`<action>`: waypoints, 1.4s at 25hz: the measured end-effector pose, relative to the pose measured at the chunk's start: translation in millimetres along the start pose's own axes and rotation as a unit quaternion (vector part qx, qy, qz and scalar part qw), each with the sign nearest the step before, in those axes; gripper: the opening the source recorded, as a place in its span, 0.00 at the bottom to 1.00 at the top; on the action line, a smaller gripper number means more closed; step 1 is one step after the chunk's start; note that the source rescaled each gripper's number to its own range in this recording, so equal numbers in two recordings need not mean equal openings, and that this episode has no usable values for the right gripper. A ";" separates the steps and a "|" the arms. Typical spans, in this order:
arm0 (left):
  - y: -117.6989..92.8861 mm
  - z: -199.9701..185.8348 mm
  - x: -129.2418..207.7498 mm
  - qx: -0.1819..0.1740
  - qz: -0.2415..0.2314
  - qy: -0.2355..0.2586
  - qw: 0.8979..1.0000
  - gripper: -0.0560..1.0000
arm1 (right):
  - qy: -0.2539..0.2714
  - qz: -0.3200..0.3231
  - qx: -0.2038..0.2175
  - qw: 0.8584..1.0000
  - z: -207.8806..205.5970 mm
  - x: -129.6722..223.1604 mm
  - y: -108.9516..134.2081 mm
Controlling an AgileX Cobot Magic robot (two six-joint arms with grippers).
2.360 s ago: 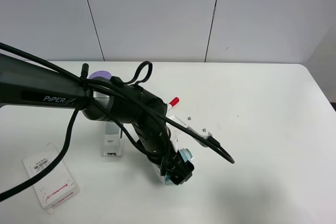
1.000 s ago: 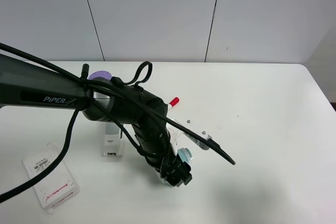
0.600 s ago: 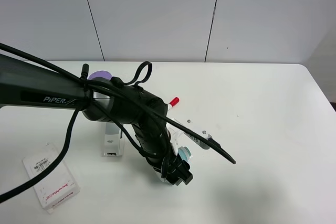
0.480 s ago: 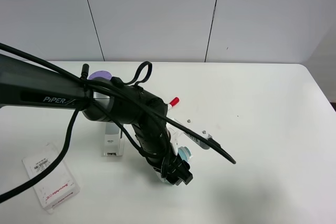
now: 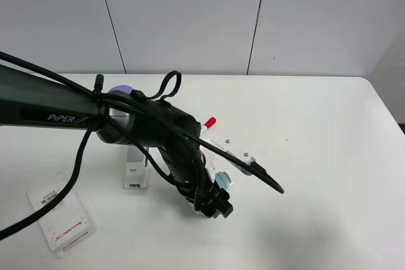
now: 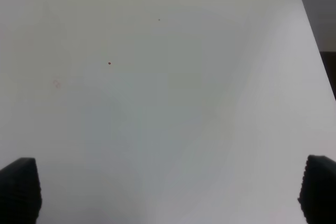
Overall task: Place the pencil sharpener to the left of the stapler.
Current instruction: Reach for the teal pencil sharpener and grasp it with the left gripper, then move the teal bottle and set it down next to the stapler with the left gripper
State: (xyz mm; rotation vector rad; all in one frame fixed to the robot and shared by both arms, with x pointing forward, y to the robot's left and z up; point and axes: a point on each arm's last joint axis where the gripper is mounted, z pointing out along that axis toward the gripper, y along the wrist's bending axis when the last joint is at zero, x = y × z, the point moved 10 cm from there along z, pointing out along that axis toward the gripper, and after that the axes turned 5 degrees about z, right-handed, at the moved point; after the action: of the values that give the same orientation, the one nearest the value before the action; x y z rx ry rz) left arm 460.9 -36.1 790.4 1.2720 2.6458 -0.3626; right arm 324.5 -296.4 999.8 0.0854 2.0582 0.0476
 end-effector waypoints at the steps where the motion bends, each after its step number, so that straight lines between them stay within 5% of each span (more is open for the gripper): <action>1: -0.3 -1.6 -0.9 0.000 0.000 -0.002 1.000 0.07 | 0.000 0.000 0.000 1.000 0.0 0.0 0.0; 11: -4.3 -21.7 -5.7 0.004 0.003 -0.014 1.000 0.07 | 0.000 0.000 0.000 1.000 0.0 0.0 0.0; 18: 14.1 -63.0 -20.6 -0.007 -0.008 -0.057 0.998 0.07 | 0.000 0.000 0.000 1.000 0.0 0.0 0.0; 26: 73.2 -129.2 -25.3 -0.047 -0.057 -0.111 0.991 0.07 | 0.000 0.000 0.000 1.000 0.0 0.0 0.0; 35: 159.9 -180.8 21.6 -0.099 -0.164 -0.090 0.977 0.07 | 0.000 0.000 0.000 1.000 0.0 0.0 0.0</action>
State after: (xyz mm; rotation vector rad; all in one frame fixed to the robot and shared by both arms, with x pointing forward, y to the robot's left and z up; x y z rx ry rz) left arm 562.5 129.9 934.7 0.7093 2.6512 -0.2363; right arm 324.5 -296.4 999.8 0.0854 2.0582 0.0476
